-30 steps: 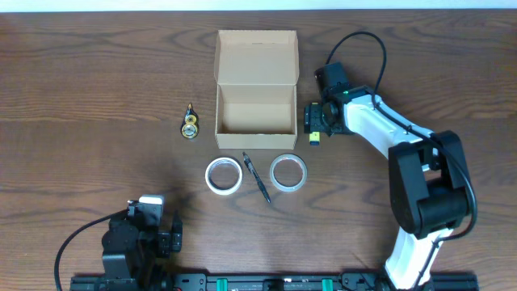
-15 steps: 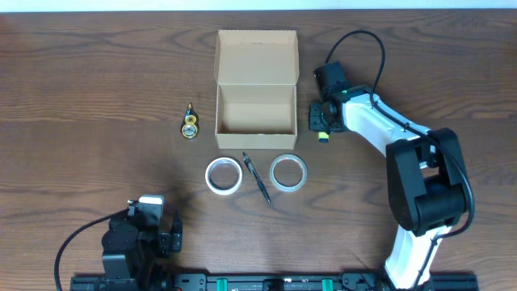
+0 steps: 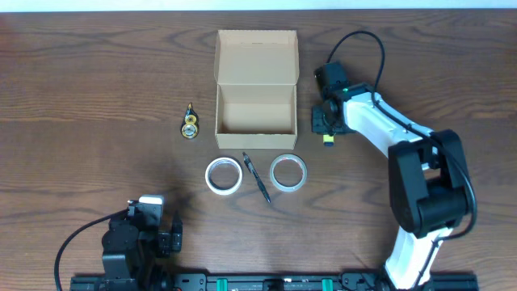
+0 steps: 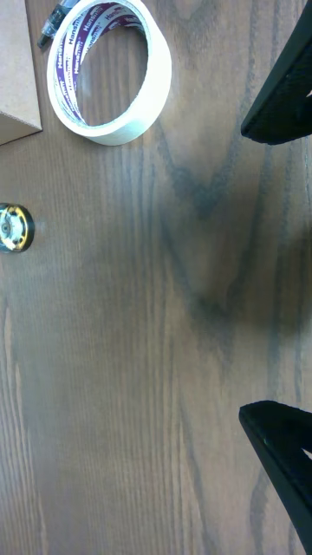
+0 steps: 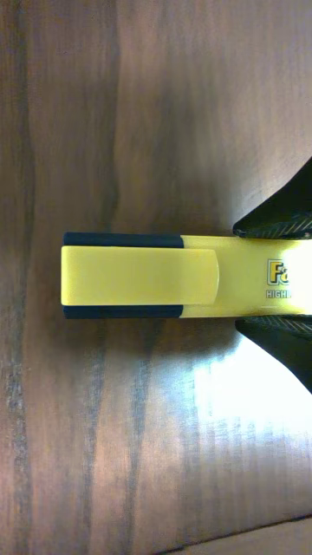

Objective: Pack container
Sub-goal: 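Carry the highlighter into the box and release it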

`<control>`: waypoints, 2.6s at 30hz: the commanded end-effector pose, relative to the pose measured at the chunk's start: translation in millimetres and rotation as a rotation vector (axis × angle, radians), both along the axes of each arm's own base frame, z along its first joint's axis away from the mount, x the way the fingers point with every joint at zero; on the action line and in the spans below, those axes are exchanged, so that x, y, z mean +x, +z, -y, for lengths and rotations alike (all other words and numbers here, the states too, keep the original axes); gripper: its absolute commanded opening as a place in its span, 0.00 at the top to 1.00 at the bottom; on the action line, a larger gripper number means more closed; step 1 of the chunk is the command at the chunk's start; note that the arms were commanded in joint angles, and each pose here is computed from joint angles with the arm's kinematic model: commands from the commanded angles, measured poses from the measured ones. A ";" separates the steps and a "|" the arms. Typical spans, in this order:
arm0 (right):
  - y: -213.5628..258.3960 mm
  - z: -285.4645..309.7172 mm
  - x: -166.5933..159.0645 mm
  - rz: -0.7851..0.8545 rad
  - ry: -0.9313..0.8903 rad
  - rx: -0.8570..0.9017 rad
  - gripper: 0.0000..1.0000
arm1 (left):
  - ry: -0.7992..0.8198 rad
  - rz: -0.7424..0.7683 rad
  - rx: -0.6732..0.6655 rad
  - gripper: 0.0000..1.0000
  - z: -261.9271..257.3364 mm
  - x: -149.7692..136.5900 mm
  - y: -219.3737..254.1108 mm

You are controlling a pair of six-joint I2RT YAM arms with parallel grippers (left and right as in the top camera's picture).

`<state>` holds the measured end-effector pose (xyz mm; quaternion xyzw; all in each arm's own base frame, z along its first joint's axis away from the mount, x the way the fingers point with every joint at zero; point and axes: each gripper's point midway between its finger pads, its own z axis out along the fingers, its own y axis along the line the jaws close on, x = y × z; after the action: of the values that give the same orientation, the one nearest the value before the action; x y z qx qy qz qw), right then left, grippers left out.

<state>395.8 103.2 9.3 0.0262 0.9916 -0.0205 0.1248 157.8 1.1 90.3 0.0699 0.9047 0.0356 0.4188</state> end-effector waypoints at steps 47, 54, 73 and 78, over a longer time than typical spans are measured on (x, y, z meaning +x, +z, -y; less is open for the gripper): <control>94.3 -150.9 18.8 0.097 0.634 0.004 0.87 | -0.008 -0.054 0.015 0.05 -0.6 -7.4 -13.8; 90.9 -155.7 22.6 0.115 0.771 -0.030 0.85 | -0.008 -0.054 0.015 0.05 -0.6 -7.4 -13.8; 64.4 -160.6 18.1 0.067 0.833 -0.018 0.83 | -0.008 -0.054 0.015 0.05 -0.6 -7.4 -13.8; 60.7 -159.7 16.4 0.060 0.833 -0.019 0.77 | -0.008 -0.054 0.015 0.05 -0.6 -7.4 -13.8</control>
<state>417.4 259.2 76.8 -0.3645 0.9171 0.0214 0.1598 157.8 1.1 90.3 0.0697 0.9047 0.0356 0.4188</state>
